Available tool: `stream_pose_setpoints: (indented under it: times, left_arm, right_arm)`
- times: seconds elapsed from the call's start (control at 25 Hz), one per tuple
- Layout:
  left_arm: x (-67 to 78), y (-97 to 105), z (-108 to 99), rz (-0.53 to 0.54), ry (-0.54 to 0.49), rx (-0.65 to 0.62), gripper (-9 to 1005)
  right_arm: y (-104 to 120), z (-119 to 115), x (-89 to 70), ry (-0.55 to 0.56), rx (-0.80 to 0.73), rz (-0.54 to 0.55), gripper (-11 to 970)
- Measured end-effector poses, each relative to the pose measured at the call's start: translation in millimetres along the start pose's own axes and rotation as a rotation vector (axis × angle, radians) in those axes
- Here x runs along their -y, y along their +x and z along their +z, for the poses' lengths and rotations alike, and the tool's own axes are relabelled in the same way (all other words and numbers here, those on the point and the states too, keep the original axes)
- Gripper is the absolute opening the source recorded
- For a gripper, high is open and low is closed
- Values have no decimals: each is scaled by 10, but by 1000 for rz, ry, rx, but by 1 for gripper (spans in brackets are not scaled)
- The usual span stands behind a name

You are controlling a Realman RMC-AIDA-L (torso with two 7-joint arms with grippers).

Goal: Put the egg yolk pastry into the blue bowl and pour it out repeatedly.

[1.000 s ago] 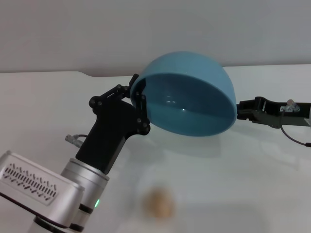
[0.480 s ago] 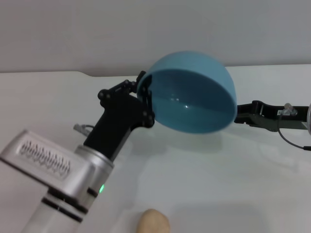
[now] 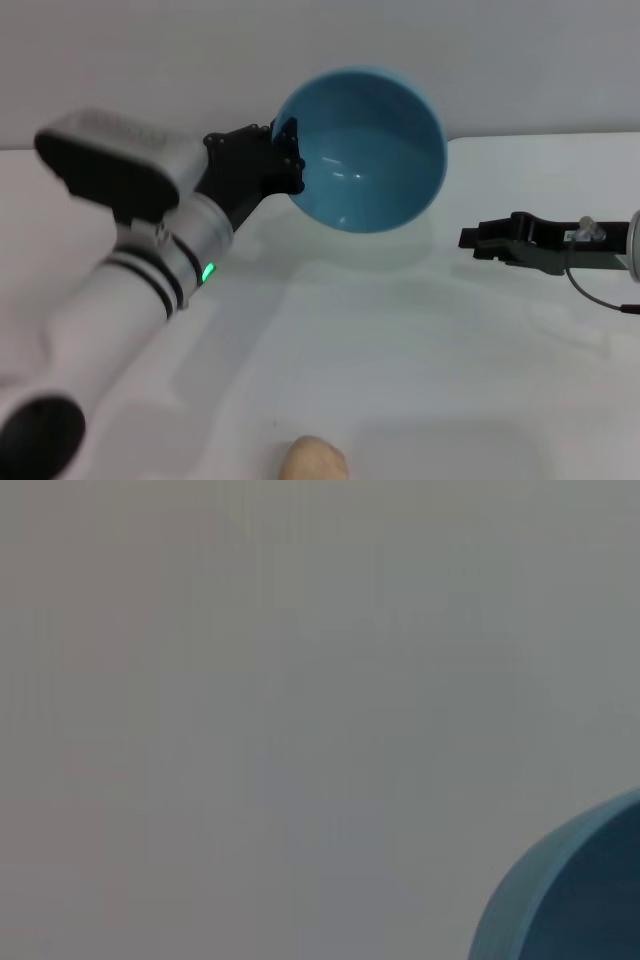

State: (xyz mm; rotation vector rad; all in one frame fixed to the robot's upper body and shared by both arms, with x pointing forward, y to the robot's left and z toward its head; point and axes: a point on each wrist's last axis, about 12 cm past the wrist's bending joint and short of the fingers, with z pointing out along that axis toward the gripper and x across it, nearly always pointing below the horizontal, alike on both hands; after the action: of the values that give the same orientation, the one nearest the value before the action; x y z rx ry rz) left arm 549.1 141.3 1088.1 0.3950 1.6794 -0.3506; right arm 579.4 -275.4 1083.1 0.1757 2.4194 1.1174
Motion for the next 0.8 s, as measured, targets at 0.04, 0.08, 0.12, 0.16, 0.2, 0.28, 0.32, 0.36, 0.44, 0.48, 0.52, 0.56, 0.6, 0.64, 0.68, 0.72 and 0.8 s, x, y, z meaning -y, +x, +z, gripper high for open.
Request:
stream_pose_setpoints:
  times: [0.04,0.08,0.12,0.16,0.2,0.28,0.32,0.36,0.44,0.48,0.52,0.56,0.6,0.64,0.68,0.72,0.8]
  left_arm:
    - [-43,-35,49,-8,4,-37,-2]
    - [-92,-77,98,-18,8,-72,-1]
    - [-123,-95,130,-28,16,-112,-1]
    - [-167,-127,167,-39,23,-151,-1]
    - [-209,-153,198,-51,29,-189,-1]
    - [-304,-220,259,-70,43,-263,-1]
    - [-335,-244,278,-77,48,-288,-1]
    - [-379,-277,304,-88,55,-324,-1]
    - [-469,-317,334,-118,71,-407,-1]
    - [-525,-344,347,-136,72,-440,-1]
    - [-572,-368,355,-150,75,-470,-1]
    - [-603,-374,353,-155,76,-492,-1]
    - [-644,-376,345,-158,75,-525,-1]
    - [-665,-378,340,-158,71,-536,-1]
    - [-718,-371,325,-157,54,-571,-1]
    - [-742,-365,317,-157,42,-595,-1]
    - [-771,-342,300,-150,14,-657,-1]
  right_arm:
    - [3,7,-11,-5,-9,0,255]
    - [8,14,-23,-11,-19,0,255]
    - [8,22,-37,-16,-30,-1,255]
    - [8,32,-56,-23,-44,-4,255]
    - [7,42,-76,-30,-58,-7,255]
    - [2,76,-135,-41,-94,-24,256]
    - [-3,100,-176,-46,-114,-39,257]
    - [-5,126,-219,-51,-136,-54,257]
    - [-16,178,-306,-55,-175,-80,257]
    - [-20,213,-358,-56,-199,-96,257]
    - [-21,240,-395,-55,-215,-110,257]
    - [-19,273,-437,-54,-233,-127,256]
    - [-12,312,-487,-52,-256,-149,256]
    - [0,360,-548,-49,-286,-180,256]
    - [15,416,-633,-48,-325,-221,256]
    - [15,416,-633,-48,-325,-221,256]
    - [44,493,-749,-45,-381,-278,256]
